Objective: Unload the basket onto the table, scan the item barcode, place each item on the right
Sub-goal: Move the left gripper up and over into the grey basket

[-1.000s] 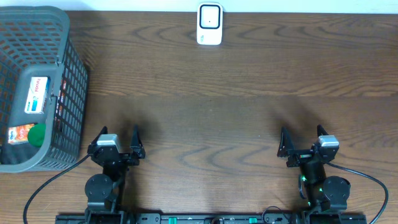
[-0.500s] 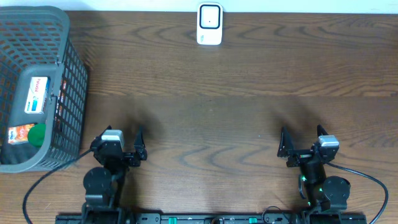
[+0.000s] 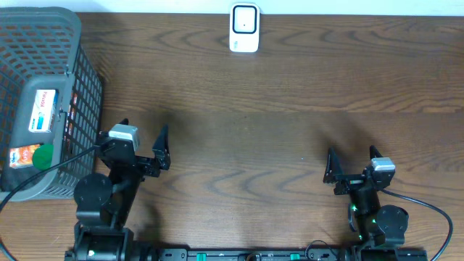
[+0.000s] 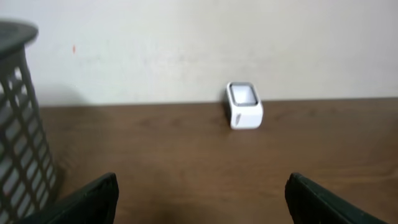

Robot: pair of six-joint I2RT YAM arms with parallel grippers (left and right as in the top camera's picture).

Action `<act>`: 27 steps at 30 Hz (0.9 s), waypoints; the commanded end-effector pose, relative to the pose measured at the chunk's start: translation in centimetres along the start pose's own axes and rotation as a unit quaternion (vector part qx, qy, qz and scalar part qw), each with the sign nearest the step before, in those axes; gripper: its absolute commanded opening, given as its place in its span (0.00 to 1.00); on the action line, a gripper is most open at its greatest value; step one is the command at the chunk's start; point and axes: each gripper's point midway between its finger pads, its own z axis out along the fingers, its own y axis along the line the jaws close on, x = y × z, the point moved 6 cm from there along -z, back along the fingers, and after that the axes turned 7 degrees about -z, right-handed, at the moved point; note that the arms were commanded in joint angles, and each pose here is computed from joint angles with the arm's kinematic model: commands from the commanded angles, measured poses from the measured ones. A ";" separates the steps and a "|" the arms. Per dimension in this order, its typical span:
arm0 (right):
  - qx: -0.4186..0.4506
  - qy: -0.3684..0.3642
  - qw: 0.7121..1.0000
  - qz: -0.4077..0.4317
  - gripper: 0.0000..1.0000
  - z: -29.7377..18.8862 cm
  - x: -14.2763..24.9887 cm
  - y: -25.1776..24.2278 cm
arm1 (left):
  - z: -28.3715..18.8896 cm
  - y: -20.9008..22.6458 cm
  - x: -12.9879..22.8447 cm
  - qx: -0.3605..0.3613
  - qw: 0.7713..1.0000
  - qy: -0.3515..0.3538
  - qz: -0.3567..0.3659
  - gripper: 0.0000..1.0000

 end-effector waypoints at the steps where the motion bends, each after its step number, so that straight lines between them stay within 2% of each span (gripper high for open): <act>1: -0.005 0.003 1.000 -0.007 0.99 0.0 0.1 0.2 | -0.3 -0.4 -0.9 0.012 1.000 -0.013 -0.005 0.87; 6: -0.005 0.003 1.000 -0.007 0.99 0.0 0.1 0.2 | -0.6 -0.9 -1.8 0.025 0.999 -0.017 -0.029 0.87; 11: -0.005 0.003 1.000 -0.007 0.99 0.0 0.1 0.2 | -2.4 -1.9 -6.4 0.024 0.998 -0.048 -0.022 0.87; 21: -0.005 0.003 1.000 -0.007 0.99 0.0 0.1 0.2 | -6.1 -2.4 -15.6 -0.057 0.995 -0.086 -0.011 0.87; 24: -0.005 0.003 1.000 -0.007 0.99 0.0 0.1 0.2 | -7.2 -1.7 -17.9 -0.114 0.988 -0.099 -0.015 0.87; 27: -0.005 0.003 1.000 -0.007 0.99 0.0 0.1 0.2 | -7.7 -0.8 -19.4 -0.176 0.981 -0.083 -0.007 0.87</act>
